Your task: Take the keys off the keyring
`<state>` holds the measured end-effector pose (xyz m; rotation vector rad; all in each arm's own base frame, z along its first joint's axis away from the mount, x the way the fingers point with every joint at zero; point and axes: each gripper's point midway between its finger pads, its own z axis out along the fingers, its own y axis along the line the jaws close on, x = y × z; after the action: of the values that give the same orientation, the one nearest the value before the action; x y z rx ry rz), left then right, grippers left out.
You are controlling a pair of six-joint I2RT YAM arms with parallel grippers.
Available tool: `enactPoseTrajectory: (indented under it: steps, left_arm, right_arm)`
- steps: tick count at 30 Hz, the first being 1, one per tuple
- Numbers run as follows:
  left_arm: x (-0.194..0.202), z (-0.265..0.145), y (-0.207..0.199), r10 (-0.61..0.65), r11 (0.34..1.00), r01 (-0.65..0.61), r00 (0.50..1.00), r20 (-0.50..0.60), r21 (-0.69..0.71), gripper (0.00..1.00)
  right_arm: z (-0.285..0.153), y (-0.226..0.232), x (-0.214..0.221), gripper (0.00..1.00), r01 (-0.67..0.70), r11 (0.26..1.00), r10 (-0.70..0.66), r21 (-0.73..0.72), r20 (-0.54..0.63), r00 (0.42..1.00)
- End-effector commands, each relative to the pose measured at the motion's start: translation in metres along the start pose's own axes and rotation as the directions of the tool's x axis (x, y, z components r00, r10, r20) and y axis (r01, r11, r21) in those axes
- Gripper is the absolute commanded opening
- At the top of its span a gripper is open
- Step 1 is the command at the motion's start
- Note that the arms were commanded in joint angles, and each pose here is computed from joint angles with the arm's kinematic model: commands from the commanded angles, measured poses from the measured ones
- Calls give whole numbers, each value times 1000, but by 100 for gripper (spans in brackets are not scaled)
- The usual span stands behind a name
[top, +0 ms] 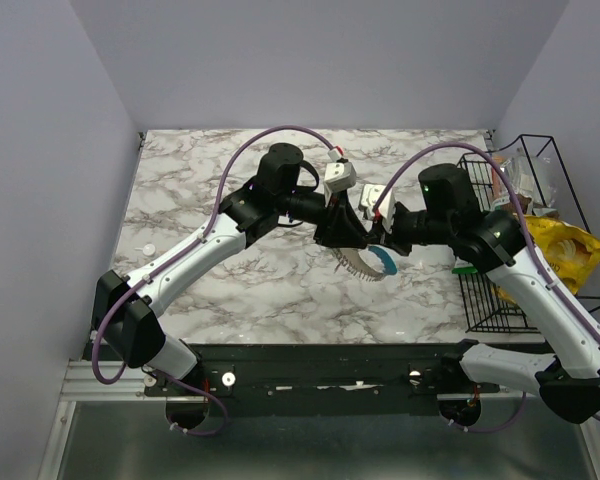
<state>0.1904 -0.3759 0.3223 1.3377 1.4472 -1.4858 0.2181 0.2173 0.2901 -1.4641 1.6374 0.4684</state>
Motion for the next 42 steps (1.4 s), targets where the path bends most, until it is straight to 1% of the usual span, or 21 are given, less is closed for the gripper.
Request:
enactPoseTrajectory:
  steps: [1, 3, 8, 9, 14, 20, 23, 24, 26, 33, 34, 37, 38, 39, 40, 41, 42]
  left_arm:
    - [10, 2, -10, -1, 1000, 2, 1000, -30, 31, 40]
    - [10, 3, -10, 2, 1000, -1, 999, -32, 29, 36]
    - [10, 6, -8, 4, 1000, -3, 999, -39, 20, 31]
    - [11, 7, -8, 3, 1000, -3, 999, -40, 18, 28]
    - [13, 10, -4, 2, 1000, -2, 999, -51, 5, 28]
    - [16, 12, 4, 2, 999, -4, 998, -63, -33, 20]
    - [17, 13, 8, -1, 999, -2, 998, -69, -53, 13]
    - [16, 14, 9, 0, 998, -4, 998, -68, -58, 7]
    - [18, 15, 14, -2, 997, -4, 997, -75, -79, 1]
    - [15, 14, 13, -2, 997, -4, 997, -79, -83, 0]
    - [15, 14, 11, 0, 997, -6, 997, -81, -76, 0]
    - [11, 12, 2, 9, 999, -12, 997, -75, -41, 0]
    - [10, 12, -1, 12, 999, -14, 997, -73, -33, 0]
    - [9, 11, -4, 11, 1000, -12, 998, -69, -21, 0]
    - [8, 11, -7, 10, 1000, -11, 998, -67, -9, 0]
    - [7, 10, -9, 11, 1000, -11, 998, -64, 1, 0]
    - [7, 10, -10, 9, 1000, -9, 998, -64, 4, 0]
  right_arm:
    - [-13, -5, -33, 1, 12, 1000, -13, 10, 120, 993]
    - [-12, -4, -34, 1, 10, 1000, -9, 0, 122, 992]
    - [-10, -4, -34, 1, 0, 1000, 1, -10, 120, 993]
    - [-9, -2, -34, 1, 0, 1000, 3, -20, 125, 992]
    - [-13, -2, -39, 1, 2, 1000, 1, -20, 139, 990]
    - [-15, 2, -40, 1, 2, 1000, 2, -29, 147, 989]
    - [-16, 4, -40, 1, 10, 999, -5, -31, 153, 988]
    - [-17, 5, -40, 1, 10, 999, -4, -36, 155, 988]
    - [-18, 6, -41, 1, 12, 999, -6, -36, 159, 987]
    - [-21, 2, -38, 2, 29, 1000, -28, -2, 148, 989]
    - [-21, 1, -37, 4, 31, 1000, -31, 3, 144, 989]
    - [-23, 1, -35, 19, 40, 999, -42, 16, 141, 989]
    - [-23, 1, -34, 31, 46, 999, -48, 17, 139, 989]
    - [-23, 1, -33, 36, 50, 999, -52, 21, 136, 989]
    - [-24, 1, -32, 40, 51, 998, -54, 27, 136, 989]
    - [-25, 1, -32, 46, 59, 998, -63, 28, 135, 989]
    - [-25, 0, -31, 48, 61, 998, -65, 32, 136, 989]
